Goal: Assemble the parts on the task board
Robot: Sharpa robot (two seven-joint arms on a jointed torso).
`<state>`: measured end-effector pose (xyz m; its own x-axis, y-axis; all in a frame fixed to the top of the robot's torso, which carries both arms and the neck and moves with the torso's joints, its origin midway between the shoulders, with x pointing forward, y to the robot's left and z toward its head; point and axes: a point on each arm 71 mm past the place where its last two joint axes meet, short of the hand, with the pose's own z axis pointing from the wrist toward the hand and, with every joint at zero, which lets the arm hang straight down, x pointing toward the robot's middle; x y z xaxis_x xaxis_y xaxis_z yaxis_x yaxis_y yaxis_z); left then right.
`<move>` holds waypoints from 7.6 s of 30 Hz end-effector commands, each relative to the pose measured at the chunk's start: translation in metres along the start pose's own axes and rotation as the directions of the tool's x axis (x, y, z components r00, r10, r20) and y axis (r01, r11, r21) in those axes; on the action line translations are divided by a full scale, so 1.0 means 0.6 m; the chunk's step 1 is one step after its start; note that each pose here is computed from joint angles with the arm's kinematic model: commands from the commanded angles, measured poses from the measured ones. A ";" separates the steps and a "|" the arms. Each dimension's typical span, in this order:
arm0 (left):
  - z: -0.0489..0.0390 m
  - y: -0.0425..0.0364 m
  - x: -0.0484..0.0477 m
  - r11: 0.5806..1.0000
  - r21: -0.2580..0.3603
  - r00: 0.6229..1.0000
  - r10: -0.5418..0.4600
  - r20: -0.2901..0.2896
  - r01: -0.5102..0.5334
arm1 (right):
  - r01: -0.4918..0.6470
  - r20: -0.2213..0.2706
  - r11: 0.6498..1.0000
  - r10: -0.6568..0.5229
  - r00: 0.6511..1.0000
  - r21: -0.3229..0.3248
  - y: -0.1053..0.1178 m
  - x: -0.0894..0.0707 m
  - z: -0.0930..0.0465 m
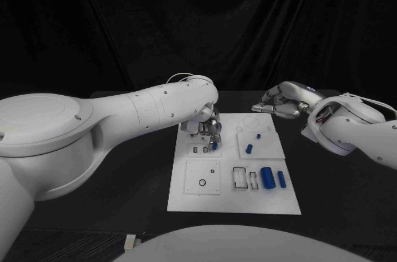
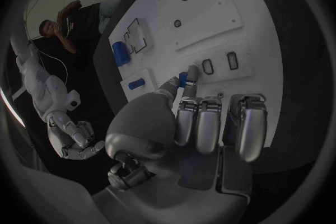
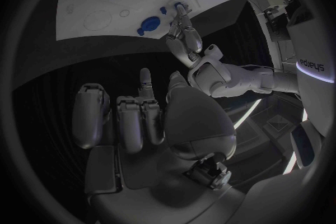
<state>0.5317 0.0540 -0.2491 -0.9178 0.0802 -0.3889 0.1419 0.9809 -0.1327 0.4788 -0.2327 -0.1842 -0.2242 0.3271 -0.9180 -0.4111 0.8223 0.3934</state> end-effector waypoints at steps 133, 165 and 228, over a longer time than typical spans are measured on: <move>-0.028 0.087 0.041 0.994 0.045 0.983 -0.105 0.151 0.099 | -0.004 -0.107 0.998 0.010 0.994 0.063 -0.013 0.033 -0.007; -0.020 0.089 0.047 0.994 0.041 0.985 -0.104 0.135 0.099 | -0.003 -0.116 0.998 0.011 0.993 0.069 -0.014 0.035 -0.008; -0.019 0.089 0.056 0.994 0.049 0.988 -0.099 0.121 0.094 | 0.004 -0.152 0.996 0.010 0.988 0.092 -0.017 0.041 -0.007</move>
<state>0.5061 0.1136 -0.2577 -0.8728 -0.0398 -0.4864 0.0657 0.9780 -0.1980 0.4741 -0.2341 -0.2083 -0.3500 0.2674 -0.8978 -0.3461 0.8537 0.3892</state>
